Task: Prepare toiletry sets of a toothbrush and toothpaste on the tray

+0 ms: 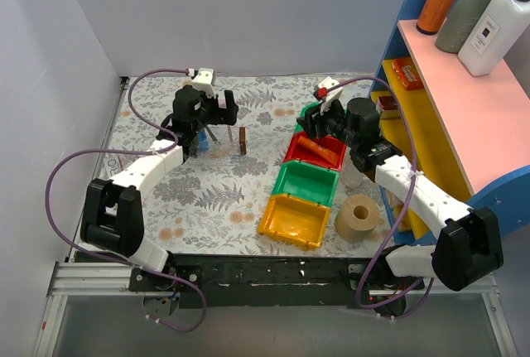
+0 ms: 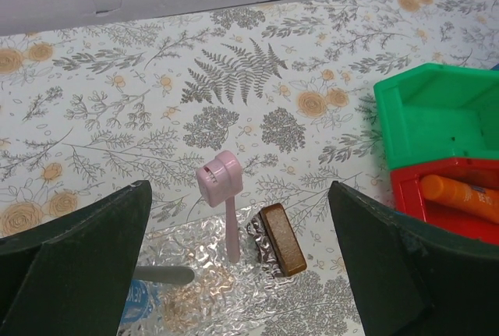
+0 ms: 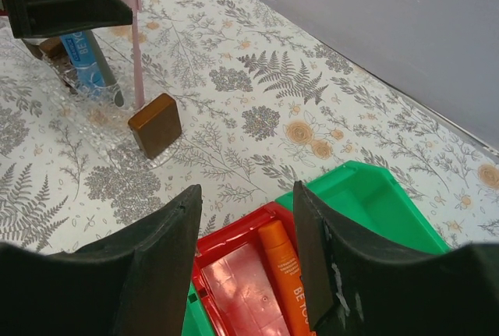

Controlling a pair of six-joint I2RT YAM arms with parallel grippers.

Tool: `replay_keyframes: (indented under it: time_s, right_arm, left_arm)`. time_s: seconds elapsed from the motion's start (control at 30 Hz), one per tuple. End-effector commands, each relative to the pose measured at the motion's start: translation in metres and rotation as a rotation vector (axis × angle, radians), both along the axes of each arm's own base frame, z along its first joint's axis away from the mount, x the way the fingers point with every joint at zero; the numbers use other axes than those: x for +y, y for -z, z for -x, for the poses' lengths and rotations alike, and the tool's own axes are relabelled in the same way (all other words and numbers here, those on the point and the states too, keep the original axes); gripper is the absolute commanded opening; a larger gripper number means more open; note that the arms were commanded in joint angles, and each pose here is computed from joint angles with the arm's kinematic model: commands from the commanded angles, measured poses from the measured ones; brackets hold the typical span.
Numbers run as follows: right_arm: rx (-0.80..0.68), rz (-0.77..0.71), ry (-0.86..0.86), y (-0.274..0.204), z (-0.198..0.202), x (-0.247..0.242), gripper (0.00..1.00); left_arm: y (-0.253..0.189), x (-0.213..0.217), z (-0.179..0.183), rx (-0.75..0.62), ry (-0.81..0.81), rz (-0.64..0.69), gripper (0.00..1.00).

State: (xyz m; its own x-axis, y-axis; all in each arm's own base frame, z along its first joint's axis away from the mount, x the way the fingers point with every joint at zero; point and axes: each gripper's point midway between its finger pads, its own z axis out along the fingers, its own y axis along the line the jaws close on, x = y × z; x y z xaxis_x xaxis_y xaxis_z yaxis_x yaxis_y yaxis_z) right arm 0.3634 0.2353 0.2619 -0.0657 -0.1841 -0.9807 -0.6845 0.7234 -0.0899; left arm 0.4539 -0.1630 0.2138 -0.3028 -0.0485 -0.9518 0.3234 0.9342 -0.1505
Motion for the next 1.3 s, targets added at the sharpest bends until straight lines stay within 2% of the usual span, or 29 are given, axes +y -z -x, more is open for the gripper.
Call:
replay_keyframes:
  time_s: [0.0,0.4,0.6,0.7,0.73,0.8,1.03,1.27]
  right_arm:
    - [-0.031,-0.085,-0.008,-0.029,-0.004,0.002,0.58]
    - [0.075,-0.158,0.100,-0.026,-0.021,-0.026,0.59]
    - [0.129,-0.190,0.168,-0.021,-0.029,-0.046,0.59]
    - [0.130,-0.197,0.187,-0.023,-0.029,-0.053,0.59]
    - [0.127,-0.201,0.195,-0.025,-0.029,-0.055,0.59]
    - [0.121,-0.202,0.203,-0.027,-0.029,-0.059,0.59]
    - [0.059,-0.193,0.246,-0.045,-0.022,-0.072,0.59]
    - [-0.073,-0.218,0.265,-0.074,-0.005,-0.084,0.59]
  left_arm:
    - [-0.034,0.005,0.004,-0.076,-0.018,0.046,0.98]
    - [-0.075,0.032,0.014,-0.138,-0.038,0.175,0.98]
    - [-0.086,0.074,0.016,-0.141,-0.121,0.250,0.98]
    - [-0.093,0.104,0.022,-0.154,-0.164,0.306,0.98]
    - [-0.092,0.128,0.022,-0.157,-0.217,0.312,0.98]
    - [-0.093,0.146,0.028,-0.154,-0.275,0.324,0.98]
    - [-0.108,0.190,0.048,-0.158,-0.454,0.281,0.98]
    - [-0.159,0.198,0.101,-0.371,-0.490,0.206,0.98]
